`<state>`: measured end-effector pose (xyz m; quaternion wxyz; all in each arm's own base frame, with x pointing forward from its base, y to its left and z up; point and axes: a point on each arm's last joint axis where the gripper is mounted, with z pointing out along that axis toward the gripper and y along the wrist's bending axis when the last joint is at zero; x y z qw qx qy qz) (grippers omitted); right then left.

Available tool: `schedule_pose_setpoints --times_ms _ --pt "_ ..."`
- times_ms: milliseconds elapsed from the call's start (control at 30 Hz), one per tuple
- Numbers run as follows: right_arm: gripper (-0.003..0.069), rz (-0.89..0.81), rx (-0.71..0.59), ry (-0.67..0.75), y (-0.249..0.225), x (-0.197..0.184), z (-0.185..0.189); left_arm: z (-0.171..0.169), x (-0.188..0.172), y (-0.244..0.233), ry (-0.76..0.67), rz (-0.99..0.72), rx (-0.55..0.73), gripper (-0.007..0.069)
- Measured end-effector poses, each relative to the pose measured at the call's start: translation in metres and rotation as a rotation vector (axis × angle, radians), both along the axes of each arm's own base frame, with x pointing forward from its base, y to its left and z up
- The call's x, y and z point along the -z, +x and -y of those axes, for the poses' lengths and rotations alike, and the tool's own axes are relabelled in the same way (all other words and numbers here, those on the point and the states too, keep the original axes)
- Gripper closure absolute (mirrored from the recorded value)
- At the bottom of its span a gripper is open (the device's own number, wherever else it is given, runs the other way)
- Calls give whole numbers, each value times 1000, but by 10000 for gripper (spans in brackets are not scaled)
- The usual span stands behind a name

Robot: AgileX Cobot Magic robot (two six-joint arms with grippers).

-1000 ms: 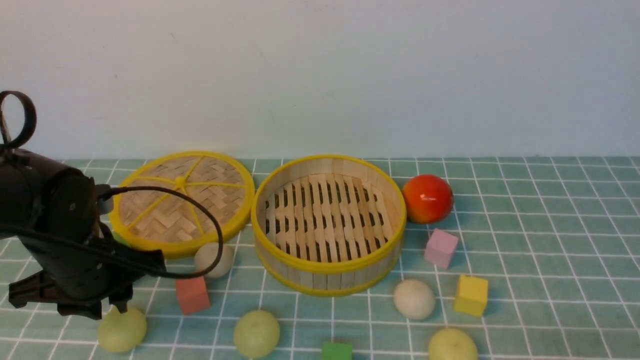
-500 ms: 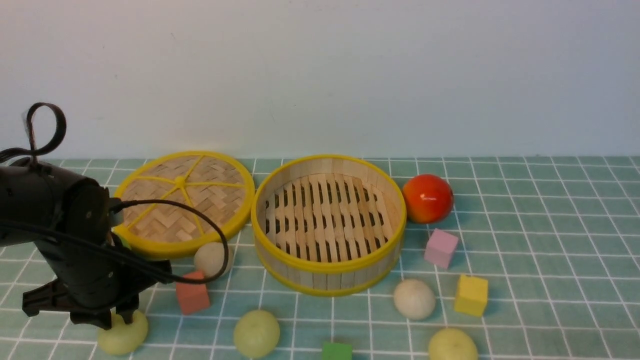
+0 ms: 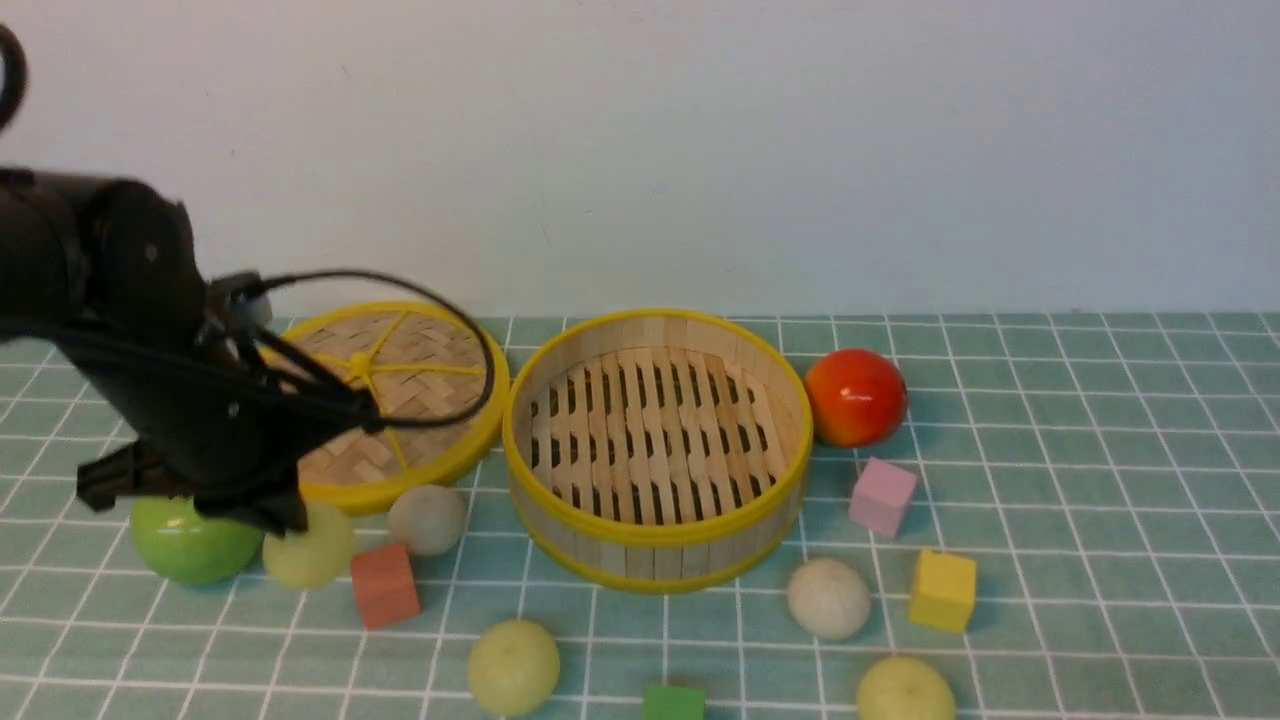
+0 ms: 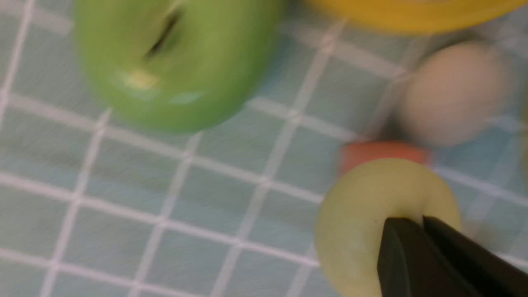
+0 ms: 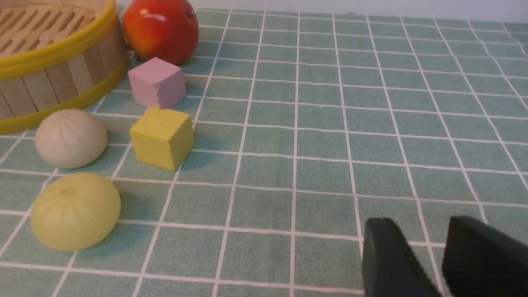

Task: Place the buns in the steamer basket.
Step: Use the left arm to put the steamed stuffed bun into the steamer

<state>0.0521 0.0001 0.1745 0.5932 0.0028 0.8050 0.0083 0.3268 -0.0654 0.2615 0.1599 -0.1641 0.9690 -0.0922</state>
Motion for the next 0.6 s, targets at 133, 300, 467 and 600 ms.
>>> schedule_pose_setpoints --times_ms 133,300,467,600 --pt "420 0 0 0 0 0 0 23 -33 14 -58 96 80 638" --pt "420 0 0 0 0 0 0 77 -32 46 -80 131 198 637" --pt "420 0 0 0 0 0 0 110 8 81 -73 102 243 633" --pt "420 0 0 0 0 0 0 118 41 99 -70 56 235 625"
